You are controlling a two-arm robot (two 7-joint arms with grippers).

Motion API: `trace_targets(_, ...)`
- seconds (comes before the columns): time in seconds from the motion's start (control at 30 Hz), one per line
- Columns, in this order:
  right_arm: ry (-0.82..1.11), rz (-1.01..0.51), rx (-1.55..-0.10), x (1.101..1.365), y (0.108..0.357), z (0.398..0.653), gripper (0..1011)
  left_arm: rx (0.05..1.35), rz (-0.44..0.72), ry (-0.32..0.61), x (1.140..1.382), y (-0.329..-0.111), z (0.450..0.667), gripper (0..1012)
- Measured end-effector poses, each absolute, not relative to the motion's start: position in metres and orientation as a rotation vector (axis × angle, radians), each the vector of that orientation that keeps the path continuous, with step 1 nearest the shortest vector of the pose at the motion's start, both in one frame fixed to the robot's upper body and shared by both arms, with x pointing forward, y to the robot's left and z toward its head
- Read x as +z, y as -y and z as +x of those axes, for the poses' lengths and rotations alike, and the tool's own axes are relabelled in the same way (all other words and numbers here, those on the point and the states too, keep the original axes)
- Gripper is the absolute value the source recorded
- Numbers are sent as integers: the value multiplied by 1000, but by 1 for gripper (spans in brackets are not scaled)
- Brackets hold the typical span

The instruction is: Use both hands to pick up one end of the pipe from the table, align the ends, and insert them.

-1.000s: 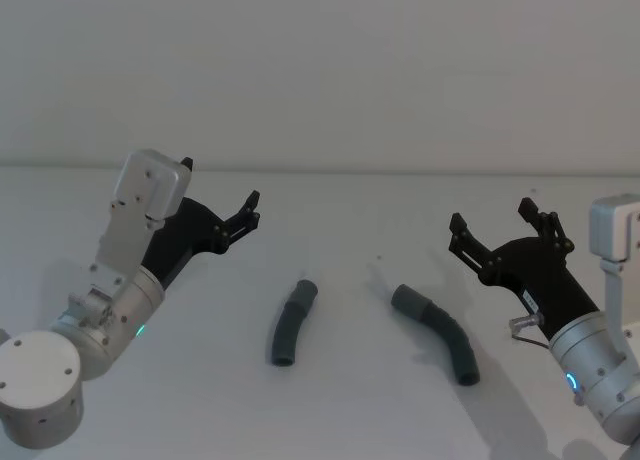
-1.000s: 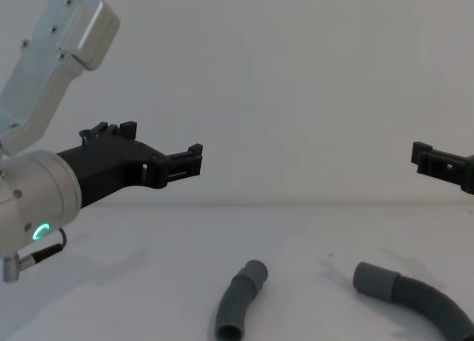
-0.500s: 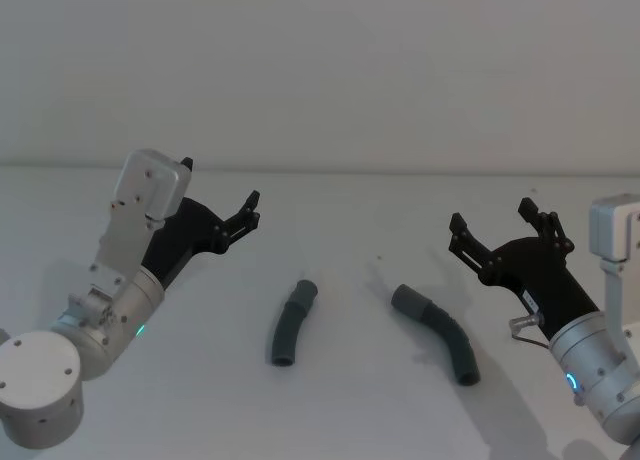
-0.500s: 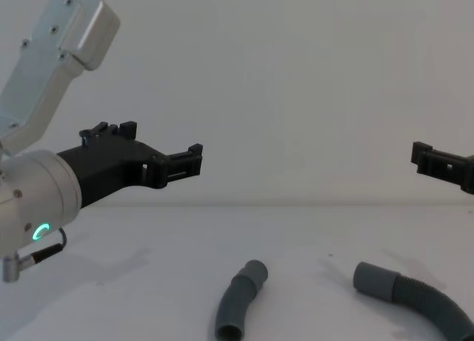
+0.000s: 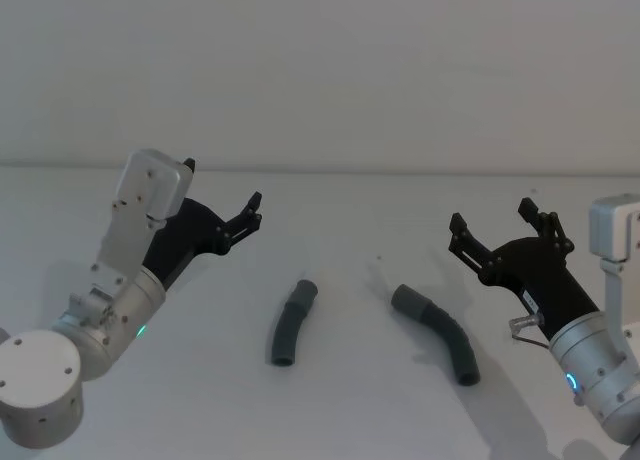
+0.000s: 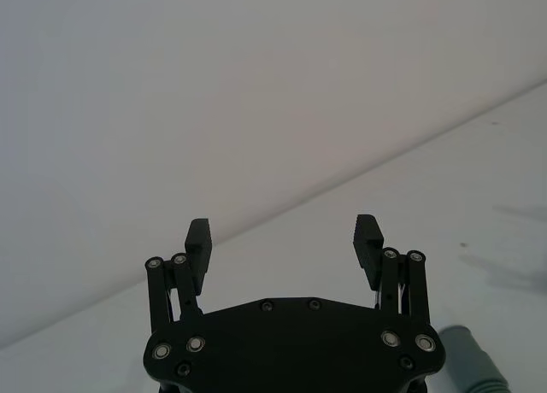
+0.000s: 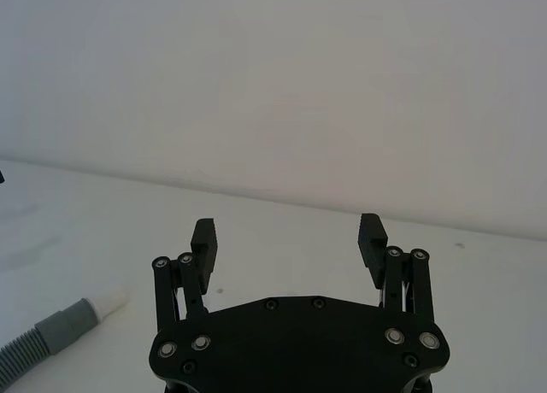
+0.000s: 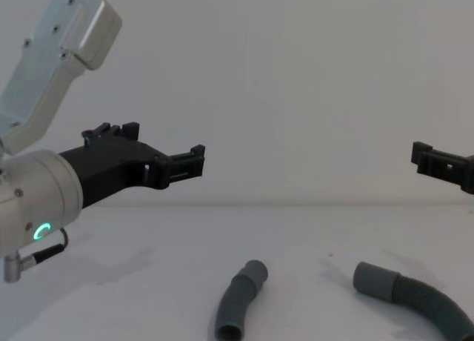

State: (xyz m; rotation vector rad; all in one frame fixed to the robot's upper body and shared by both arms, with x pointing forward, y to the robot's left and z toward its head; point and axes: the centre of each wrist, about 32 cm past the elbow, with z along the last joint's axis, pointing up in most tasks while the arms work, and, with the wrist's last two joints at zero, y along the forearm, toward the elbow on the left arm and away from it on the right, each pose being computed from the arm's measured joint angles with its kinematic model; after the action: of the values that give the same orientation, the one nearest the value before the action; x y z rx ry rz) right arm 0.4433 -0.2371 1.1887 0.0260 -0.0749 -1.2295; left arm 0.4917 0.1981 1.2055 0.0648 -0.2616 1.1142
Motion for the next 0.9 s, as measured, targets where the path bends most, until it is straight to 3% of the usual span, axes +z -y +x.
trace_targets(0.2,75,26,-1229,1189,237,443,1006,1098,77,232,1208,-197,490,1001)
trace_targets(0.9,75,26,-1230,1189,237,443,1006,1045,191,-11,1231,-187,472,1001)
